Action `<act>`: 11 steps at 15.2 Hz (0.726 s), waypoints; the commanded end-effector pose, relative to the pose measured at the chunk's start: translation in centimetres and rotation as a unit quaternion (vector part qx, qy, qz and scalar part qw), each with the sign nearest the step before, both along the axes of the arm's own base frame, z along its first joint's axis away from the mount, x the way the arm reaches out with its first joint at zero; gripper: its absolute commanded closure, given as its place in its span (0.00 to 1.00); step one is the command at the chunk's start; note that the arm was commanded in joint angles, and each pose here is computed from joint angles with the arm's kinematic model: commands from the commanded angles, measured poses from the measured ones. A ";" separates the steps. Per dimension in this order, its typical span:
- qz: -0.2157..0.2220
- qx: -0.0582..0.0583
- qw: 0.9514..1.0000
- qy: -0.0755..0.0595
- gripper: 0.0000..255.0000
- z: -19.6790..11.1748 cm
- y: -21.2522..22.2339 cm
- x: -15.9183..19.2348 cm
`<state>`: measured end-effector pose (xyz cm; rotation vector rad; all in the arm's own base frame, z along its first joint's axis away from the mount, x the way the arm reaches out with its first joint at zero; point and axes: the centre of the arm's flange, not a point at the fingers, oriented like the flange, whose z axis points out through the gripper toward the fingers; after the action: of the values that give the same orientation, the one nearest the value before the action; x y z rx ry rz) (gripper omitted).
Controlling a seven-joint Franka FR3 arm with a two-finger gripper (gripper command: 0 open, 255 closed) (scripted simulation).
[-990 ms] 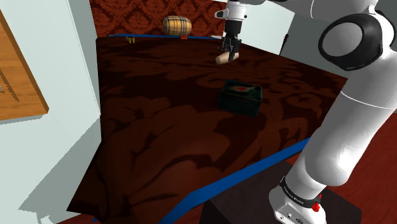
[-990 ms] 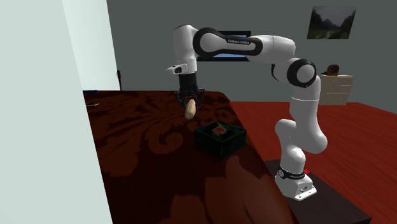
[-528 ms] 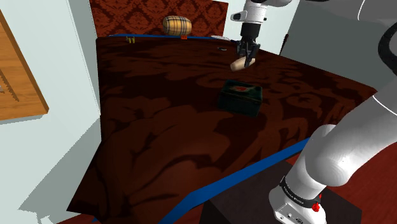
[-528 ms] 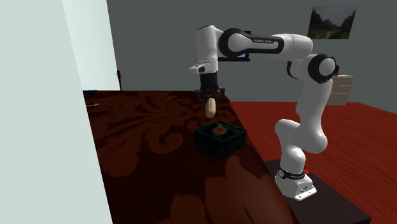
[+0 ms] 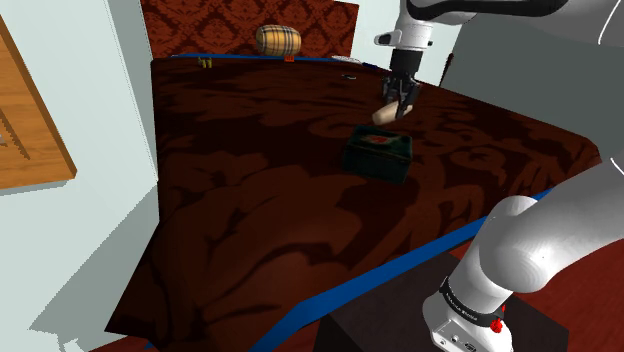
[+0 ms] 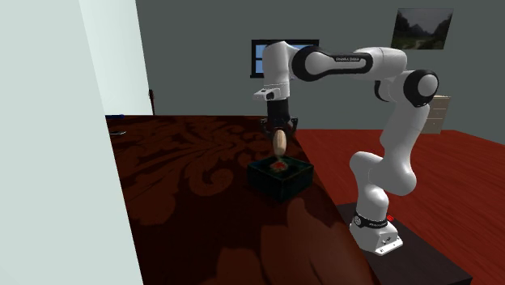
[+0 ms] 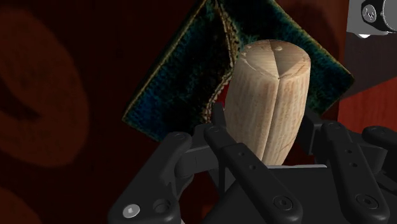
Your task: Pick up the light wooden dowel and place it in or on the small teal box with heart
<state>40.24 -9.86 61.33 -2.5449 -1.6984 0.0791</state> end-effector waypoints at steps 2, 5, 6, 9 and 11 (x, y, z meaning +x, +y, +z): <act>0.000 0.000 1.000 0.000 1.00 -1.7 0.0 -0.1; 0.000 0.000 1.000 0.000 1.00 -3.3 0.0 -0.1; 0.000 0.000 1.000 0.000 1.00 -3.8 0.0 -0.1; 0.000 0.000 1.000 0.000 1.00 -4.9 0.0 -0.1; 0.000 0.000 1.000 0.000 1.00 -4.9 0.0 -0.1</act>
<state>40.14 -9.95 56.64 -2.5476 -1.6980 0.0766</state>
